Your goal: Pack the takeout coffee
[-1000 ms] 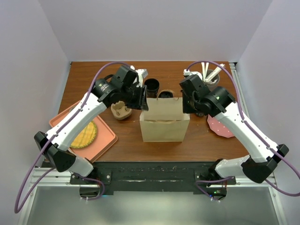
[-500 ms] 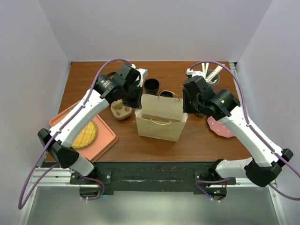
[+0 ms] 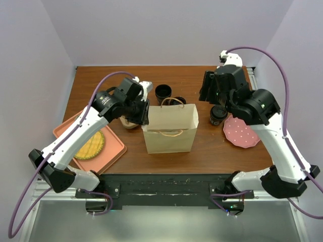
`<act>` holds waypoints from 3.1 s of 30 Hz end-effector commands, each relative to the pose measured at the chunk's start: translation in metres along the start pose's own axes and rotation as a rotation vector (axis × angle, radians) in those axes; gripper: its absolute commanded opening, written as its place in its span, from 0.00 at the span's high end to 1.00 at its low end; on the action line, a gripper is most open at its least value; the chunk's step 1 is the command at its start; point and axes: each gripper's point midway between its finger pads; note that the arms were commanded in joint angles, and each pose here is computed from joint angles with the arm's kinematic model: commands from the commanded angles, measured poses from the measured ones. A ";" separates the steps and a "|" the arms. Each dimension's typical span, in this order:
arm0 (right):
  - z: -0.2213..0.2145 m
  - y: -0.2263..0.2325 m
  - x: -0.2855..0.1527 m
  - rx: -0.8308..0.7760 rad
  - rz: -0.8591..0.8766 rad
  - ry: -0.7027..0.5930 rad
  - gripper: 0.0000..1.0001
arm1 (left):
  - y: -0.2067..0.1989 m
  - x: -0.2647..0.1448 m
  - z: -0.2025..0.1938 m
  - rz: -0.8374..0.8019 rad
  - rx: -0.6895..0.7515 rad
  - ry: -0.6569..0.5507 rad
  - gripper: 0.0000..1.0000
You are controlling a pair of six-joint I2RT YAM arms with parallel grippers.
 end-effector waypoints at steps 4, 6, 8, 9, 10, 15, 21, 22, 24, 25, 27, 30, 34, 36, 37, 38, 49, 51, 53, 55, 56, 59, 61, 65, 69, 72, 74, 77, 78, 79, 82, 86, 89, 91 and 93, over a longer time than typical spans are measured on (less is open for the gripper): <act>-0.008 -0.078 0.052 0.014 -0.304 0.038 0.36 | 0.012 -0.016 0.035 0.086 -0.042 -0.141 0.55; -0.006 -0.097 0.067 0.047 -0.331 0.045 0.32 | 0.014 -0.020 0.040 0.093 -0.047 -0.176 0.49; -0.012 -0.113 0.084 0.052 -0.367 0.063 0.30 | 0.018 -0.021 0.041 0.104 -0.060 -0.191 0.45; -0.016 -0.119 0.091 0.049 -0.381 0.079 0.30 | 0.018 -0.024 0.042 0.098 -0.059 -0.206 0.45; -0.023 -0.134 0.103 0.058 -0.418 0.112 0.30 | 0.018 -0.025 0.046 0.087 -0.064 -0.227 0.44; -0.048 -0.159 0.146 0.083 -0.431 0.225 0.25 | 0.018 -0.022 0.050 0.043 -0.078 -0.240 0.44; -0.073 -0.176 0.180 0.063 -0.432 0.332 0.17 | 0.001 -0.027 0.052 -0.057 -0.087 -0.243 0.44; -0.076 -0.177 0.183 0.062 -0.431 0.345 0.17 | 0.000 -0.027 0.050 -0.063 -0.089 -0.241 0.44; -0.083 -0.178 0.190 0.052 -0.424 0.358 0.17 | -0.001 -0.028 0.048 -0.072 -0.088 -0.242 0.44; -0.088 -0.179 0.190 0.049 -0.418 0.373 0.17 | -0.001 -0.027 0.045 -0.072 -0.088 -0.232 0.44; -0.092 -0.180 0.192 0.042 -0.416 0.380 0.17 | 0.000 -0.028 0.042 -0.066 -0.087 -0.226 0.44; -0.099 -0.177 0.193 0.031 -0.390 0.398 0.16 | 0.005 -0.027 0.035 -0.048 -0.086 -0.207 0.44; -0.105 -0.175 0.195 0.024 -0.357 0.409 0.14 | 0.008 -0.024 0.030 -0.036 -0.085 -0.193 0.43; -0.108 -0.178 0.196 0.013 -0.368 0.420 0.14 | 0.009 -0.024 0.029 -0.031 -0.087 -0.190 0.43; -0.110 -0.179 0.198 0.009 -0.375 0.427 0.14 | 0.009 -0.023 0.028 -0.030 -0.086 -0.189 0.43; -0.110 -0.180 0.198 0.005 -0.381 0.430 0.14 | 0.009 -0.024 0.028 -0.029 -0.086 -0.190 0.43; -0.121 -0.185 0.203 -0.009 -0.388 0.461 0.14 | 0.011 -0.025 0.035 -0.016 -0.086 -0.210 0.43; -0.124 -0.187 0.202 -0.011 -0.397 0.469 0.14 | 0.011 -0.024 0.036 -0.018 -0.084 -0.208 0.42; -0.125 -0.187 0.203 -0.015 -0.400 0.467 0.13 | 0.012 -0.022 0.036 -0.016 -0.081 -0.199 0.42; -0.127 -0.189 0.204 -0.015 -0.405 0.472 0.13 | 0.010 -0.023 0.038 -0.019 -0.079 -0.206 0.42; -0.128 -0.189 0.205 -0.013 -0.403 0.474 0.13 | 0.011 -0.024 0.038 -0.016 -0.081 -0.209 0.42; -0.131 -0.188 0.207 -0.007 -0.400 0.478 0.14 | 0.012 -0.025 0.041 -0.013 -0.079 -0.216 0.42; -0.131 -0.187 0.208 -0.003 -0.393 0.476 0.15 | 0.012 -0.023 0.040 -0.011 -0.080 -0.210 0.43; -0.134 -0.186 0.210 0.003 -0.390 0.483 0.16 | 0.011 -0.022 0.040 -0.016 -0.079 -0.205 0.42; -0.135 -0.187 0.211 0.003 -0.395 0.484 0.17 | 0.011 -0.022 0.041 -0.018 -0.079 -0.211 0.42; -0.135 -0.187 0.211 0.003 -0.394 0.486 0.19 | 0.010 -0.022 0.041 -0.019 -0.079 -0.209 0.42; -0.136 -0.188 0.211 0.000 -0.395 0.490 0.20 | 0.010 -0.022 0.041 -0.019 -0.080 -0.211 0.42; -0.139 -0.189 0.211 -0.001 -0.402 0.500 0.22 | 0.011 -0.021 0.042 -0.019 -0.081 -0.208 0.42; -0.139 -0.188 0.211 0.000 -0.400 0.502 0.22 | 0.010 -0.021 0.042 -0.020 -0.080 -0.207 0.42; -0.140 -0.189 0.210 0.000 -0.403 0.504 0.23 | 0.010 -0.021 0.043 -0.022 -0.080 -0.208 0.42; -0.141 -0.188 0.209 0.004 -0.398 0.506 0.25 | 0.011 -0.022 0.045 -0.016 -0.078 -0.213 0.42; -0.140 -0.185 0.206 0.007 -0.382 0.508 0.31 | 0.012 -0.023 0.050 0.000 -0.076 -0.219 0.42; -0.139 -0.179 0.199 0.015 -0.356 0.510 0.34 | 0.011 -0.021 0.053 -0.001 -0.073 -0.216 0.42; -0.137 -0.175 0.191 0.011 -0.340 0.500 0.37 | 0.012 -0.016 0.054 0.005 -0.076 -0.206 0.44; -0.142 -0.173 0.185 0.004 -0.330 0.512 0.37 | 0.013 -0.013 0.055 0.006 -0.077 -0.199 0.46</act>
Point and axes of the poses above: each gripper's point midway between its finger pads, its own x axis out along the fingers, its own y axis along the line the jaws close on, z = x × y, and after that the axes turned 6 degrees about x, right-handed
